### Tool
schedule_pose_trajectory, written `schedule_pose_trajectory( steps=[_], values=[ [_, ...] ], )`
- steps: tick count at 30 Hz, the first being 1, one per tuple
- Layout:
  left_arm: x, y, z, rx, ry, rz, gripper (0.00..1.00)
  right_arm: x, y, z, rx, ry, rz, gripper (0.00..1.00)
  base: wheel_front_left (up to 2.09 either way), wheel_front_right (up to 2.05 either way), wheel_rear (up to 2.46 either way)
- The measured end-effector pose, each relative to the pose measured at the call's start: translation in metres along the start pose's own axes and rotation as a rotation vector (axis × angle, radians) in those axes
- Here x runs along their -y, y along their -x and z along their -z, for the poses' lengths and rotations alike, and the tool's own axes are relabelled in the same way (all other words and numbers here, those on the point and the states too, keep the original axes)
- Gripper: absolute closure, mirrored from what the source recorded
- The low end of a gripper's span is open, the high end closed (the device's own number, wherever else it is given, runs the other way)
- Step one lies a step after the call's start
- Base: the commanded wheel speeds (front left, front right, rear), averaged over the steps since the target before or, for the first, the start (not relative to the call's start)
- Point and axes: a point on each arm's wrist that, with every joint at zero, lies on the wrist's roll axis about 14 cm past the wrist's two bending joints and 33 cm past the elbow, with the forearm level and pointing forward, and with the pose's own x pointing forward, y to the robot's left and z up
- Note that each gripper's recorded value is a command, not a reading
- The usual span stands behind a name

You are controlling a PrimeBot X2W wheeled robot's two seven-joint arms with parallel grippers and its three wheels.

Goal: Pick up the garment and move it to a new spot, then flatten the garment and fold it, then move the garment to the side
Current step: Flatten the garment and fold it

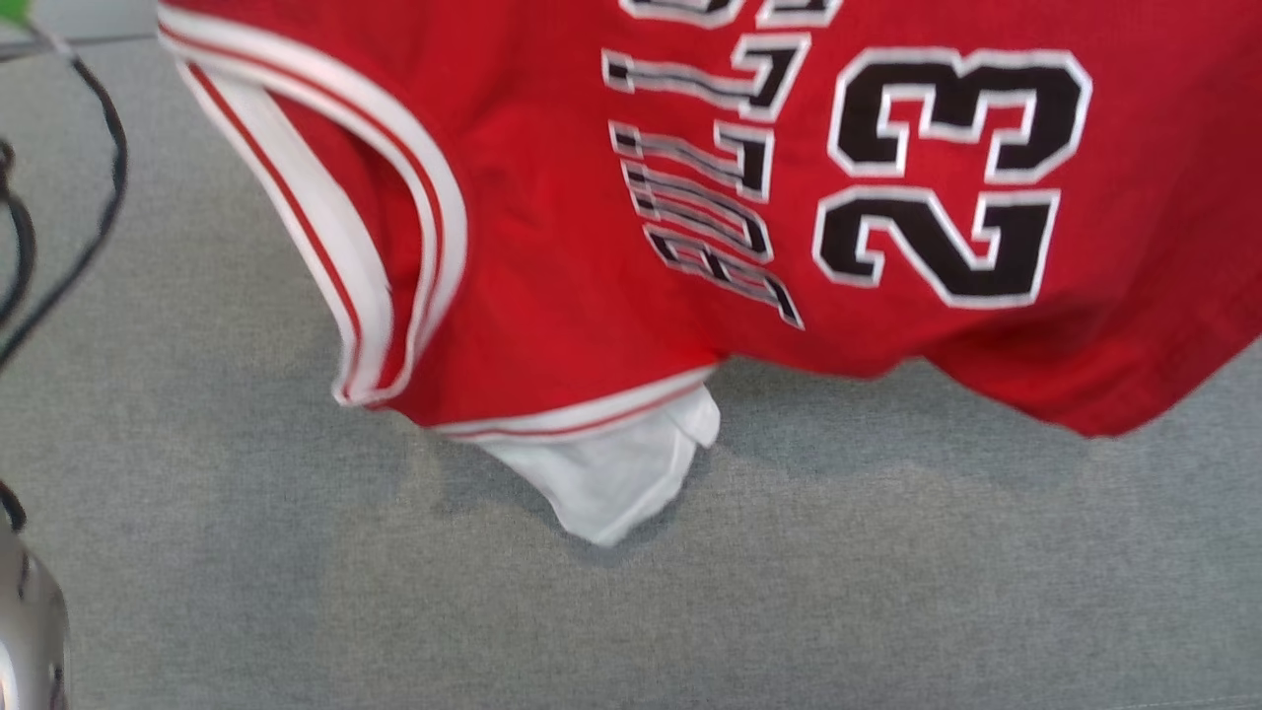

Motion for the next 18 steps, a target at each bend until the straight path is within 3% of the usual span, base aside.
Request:
schedule_pose_trajectory(
  steps=[7,10,14,18],
  values=[
    [-0.069,-0.087,0.036,0.075,-0.081,-0.15,1.0,0.006,-0.13,0.019,0.199,0.028,0.044,1.0,0.0,0.0,0.0],
    [-0.091,-0.11,0.046,0.144,-0.145,-0.197,1.0,0.011,-0.17,0.031,0.282,0.098,0.084,1.0,0.0,0.0,0.0],
    [-0.115,-0.13,0.069,0.231,-0.18,-0.236,1.0,0.022,-0.206,0.062,0.351,0.155,0.134,1.0,0.0,0.0,0.0],
    [-0.129,-0.142,0.102,0.268,-0.169,-0.25,1.0,0.028,-0.23,0.095,0.375,0.139,0.158,1.0,0.0,0.0,0.0]
  ],
)
